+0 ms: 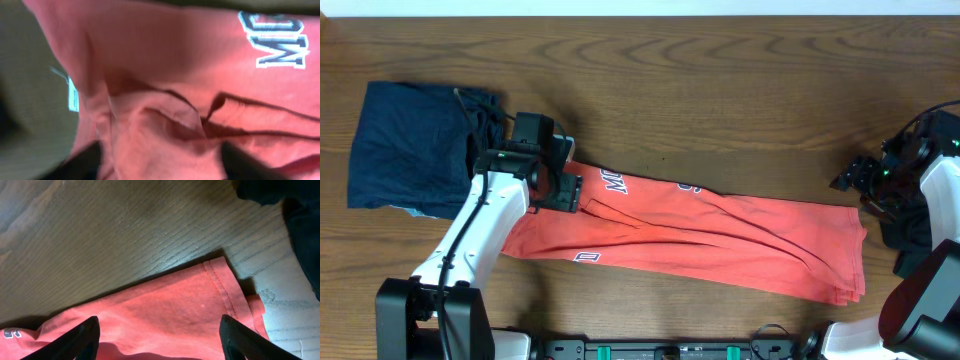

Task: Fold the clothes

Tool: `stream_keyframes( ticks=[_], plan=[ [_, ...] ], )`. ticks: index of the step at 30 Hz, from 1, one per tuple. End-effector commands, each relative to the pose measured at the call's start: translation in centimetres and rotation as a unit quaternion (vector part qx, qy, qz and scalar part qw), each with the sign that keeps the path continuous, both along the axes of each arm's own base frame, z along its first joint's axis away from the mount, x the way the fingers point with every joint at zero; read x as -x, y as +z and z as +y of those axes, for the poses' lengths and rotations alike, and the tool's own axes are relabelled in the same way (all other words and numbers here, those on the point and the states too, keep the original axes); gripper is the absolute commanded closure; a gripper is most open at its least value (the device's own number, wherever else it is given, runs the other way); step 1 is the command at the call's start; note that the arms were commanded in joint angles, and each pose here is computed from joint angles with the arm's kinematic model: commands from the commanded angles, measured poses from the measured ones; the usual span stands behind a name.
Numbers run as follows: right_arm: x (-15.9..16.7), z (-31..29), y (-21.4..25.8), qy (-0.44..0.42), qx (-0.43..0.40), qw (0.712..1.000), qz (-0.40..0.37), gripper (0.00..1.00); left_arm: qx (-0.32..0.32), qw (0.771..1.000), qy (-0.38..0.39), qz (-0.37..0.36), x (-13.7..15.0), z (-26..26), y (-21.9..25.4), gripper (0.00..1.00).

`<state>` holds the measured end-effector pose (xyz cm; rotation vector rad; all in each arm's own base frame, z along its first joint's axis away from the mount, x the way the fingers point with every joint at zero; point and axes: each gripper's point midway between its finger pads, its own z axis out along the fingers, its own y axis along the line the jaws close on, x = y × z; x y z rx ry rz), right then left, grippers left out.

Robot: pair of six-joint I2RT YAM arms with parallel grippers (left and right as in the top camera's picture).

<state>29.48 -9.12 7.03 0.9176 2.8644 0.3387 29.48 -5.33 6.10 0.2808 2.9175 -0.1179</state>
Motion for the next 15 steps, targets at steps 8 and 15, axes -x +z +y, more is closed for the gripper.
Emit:
stream_keyframes(
  ticks=[8,15],
  plan=[
    [0.7,0.5,-0.1,0.001,-0.007,1.0,0.006,0.47,0.01,0.998,0.022,0.054,3.0,0.1,-3.9,0.94],
    [1.6,0.6,-1.8,-0.002,-0.007,1.0,0.012,0.41,0.009,0.998,0.047,0.042,1.8,0.3,-7.1,0.94]
  ],
)
